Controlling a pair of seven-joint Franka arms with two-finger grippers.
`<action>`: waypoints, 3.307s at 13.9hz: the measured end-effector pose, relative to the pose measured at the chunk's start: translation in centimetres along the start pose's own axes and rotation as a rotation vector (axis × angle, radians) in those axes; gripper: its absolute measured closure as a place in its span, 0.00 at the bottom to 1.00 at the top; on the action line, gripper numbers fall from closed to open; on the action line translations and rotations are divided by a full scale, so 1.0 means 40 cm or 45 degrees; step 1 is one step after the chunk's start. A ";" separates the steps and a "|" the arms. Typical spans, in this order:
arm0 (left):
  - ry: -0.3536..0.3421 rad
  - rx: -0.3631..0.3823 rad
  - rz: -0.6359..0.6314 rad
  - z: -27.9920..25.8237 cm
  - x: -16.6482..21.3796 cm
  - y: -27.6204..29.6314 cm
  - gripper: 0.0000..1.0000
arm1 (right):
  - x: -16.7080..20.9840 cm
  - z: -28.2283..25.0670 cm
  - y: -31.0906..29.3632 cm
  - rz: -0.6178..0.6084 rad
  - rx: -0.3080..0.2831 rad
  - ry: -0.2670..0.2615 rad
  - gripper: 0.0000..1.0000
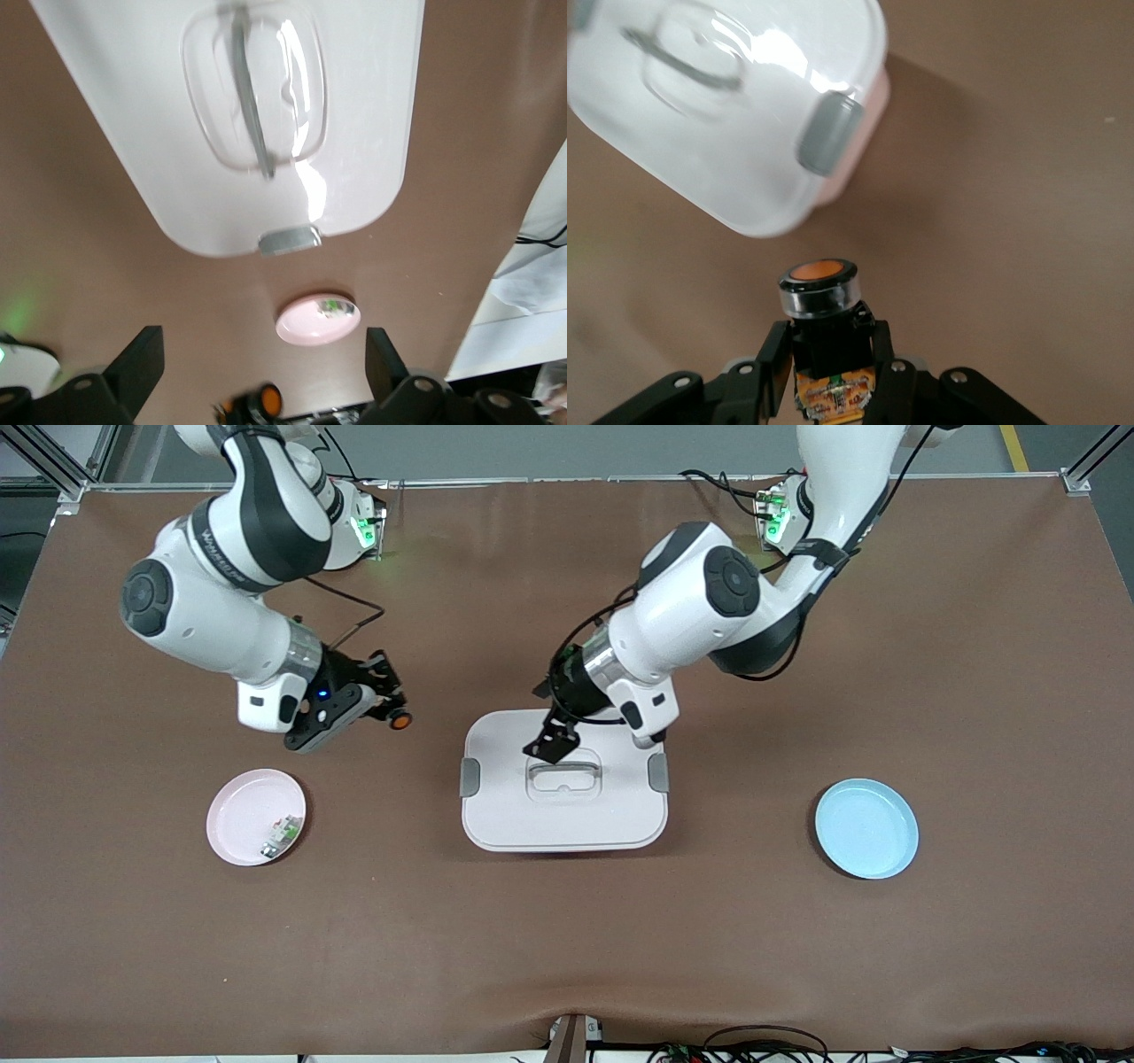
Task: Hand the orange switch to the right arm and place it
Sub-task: 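Carry the switch to the pink plate while the left gripper withdraws, then lower the switch onto the pink plate and open the right gripper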
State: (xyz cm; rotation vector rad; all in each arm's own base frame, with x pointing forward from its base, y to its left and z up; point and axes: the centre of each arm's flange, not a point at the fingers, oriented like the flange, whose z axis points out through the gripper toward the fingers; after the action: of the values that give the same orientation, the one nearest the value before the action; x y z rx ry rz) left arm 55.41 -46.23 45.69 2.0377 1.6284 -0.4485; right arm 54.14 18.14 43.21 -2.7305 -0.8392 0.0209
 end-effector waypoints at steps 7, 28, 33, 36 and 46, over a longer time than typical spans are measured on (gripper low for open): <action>0.280 0.140 0.502 -0.158 0.276 -0.025 0.00 | -0.061 -0.004 0.186 -0.448 -0.292 -0.229 0.59; 0.633 0.475 1.646 -0.407 1.066 -0.236 0.00 | -0.187 0.208 0.730 -0.963 -0.484 -0.148 0.59; 0.678 0.480 1.643 -0.461 1.042 -0.237 0.00 | -0.222 0.278 0.727 -0.944 -0.488 -0.141 0.59; 0.660 0.503 1.632 -0.485 1.031 -0.225 0.00 | -0.243 0.289 0.735 -0.903 -0.476 -0.144 0.59; 0.579 0.587 1.588 -0.669 0.937 -0.130 0.00 | -0.266 0.346 0.761 -0.901 -0.491 -0.150 0.59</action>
State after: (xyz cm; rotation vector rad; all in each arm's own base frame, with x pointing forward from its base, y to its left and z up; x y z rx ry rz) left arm 57.88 0.05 46.76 3.1391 0.1370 0.1400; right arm 60.66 -8.14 20.87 -2.5997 -1.9688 -0.1388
